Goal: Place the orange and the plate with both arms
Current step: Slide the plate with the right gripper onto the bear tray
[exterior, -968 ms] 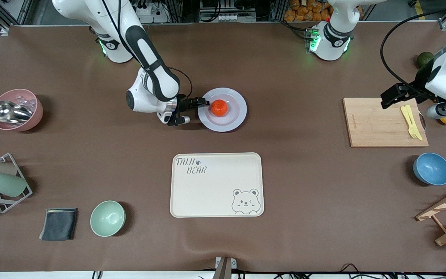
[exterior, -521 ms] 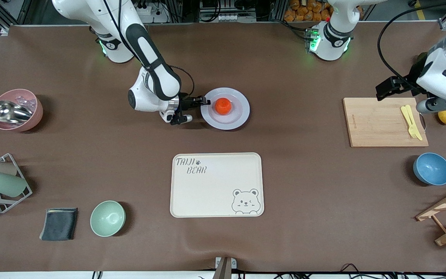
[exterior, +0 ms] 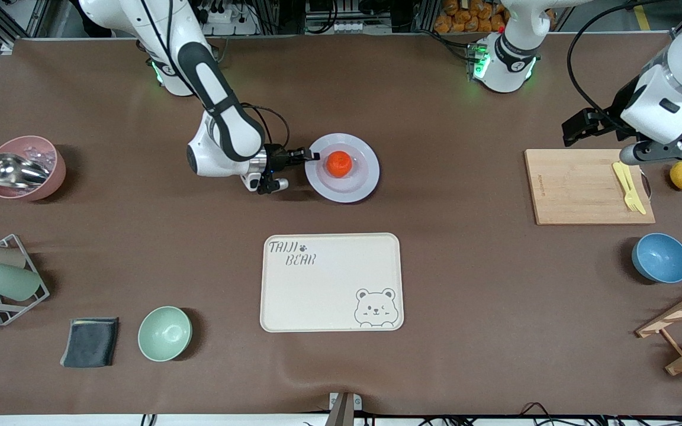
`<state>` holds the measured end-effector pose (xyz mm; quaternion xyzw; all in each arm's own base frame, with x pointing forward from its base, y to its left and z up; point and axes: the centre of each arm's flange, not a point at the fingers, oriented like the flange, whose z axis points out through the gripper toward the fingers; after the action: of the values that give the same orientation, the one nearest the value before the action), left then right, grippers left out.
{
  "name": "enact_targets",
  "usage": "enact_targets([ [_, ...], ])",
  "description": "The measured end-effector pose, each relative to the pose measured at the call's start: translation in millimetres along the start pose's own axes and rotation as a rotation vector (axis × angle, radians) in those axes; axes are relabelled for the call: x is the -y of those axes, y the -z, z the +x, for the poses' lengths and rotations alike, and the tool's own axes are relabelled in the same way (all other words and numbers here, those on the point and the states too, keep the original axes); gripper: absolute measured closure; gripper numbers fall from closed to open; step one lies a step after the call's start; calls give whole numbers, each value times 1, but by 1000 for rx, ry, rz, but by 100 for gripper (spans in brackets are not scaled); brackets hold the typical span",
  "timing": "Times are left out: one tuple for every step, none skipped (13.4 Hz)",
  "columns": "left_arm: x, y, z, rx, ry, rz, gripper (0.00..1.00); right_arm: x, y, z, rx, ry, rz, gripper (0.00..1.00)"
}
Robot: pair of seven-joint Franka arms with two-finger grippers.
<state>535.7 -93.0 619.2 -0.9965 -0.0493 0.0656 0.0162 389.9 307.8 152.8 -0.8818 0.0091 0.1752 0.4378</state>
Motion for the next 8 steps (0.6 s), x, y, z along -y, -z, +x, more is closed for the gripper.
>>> enact_targets([
  [1, -1, 1, 3, 2, 0, 0, 0, 2, 1, -1, 4, 6, 90],
  [2, -2, 2, 4, 4, 0, 0, 2, 4, 3, -2, 6, 14, 90],
  [4, -2, 2, 4, 7, -1, 0, 6, 8, 7, -4, 12, 27, 90],
  [5, -2, 3, 4, 10, -1, 0, 12, 12, 11, -5, 18, 45, 90],
  [7, -2, 3, 5, 13, -1, 0, 18, 18, 15, -10, 28, 64, 90],
  [8, -2, 4, 5, 16, -2, 0, 26, 25, 21, -20, 39, 80, 90],
  [9, -3, 4, 6, 18, -2, 0, 34, 32, 27, -32, 52, 94, 90],
  [10, -4, 4, 9, 19, -1, 0, 41, 37, 32, -42, 65, 104, 90],
])
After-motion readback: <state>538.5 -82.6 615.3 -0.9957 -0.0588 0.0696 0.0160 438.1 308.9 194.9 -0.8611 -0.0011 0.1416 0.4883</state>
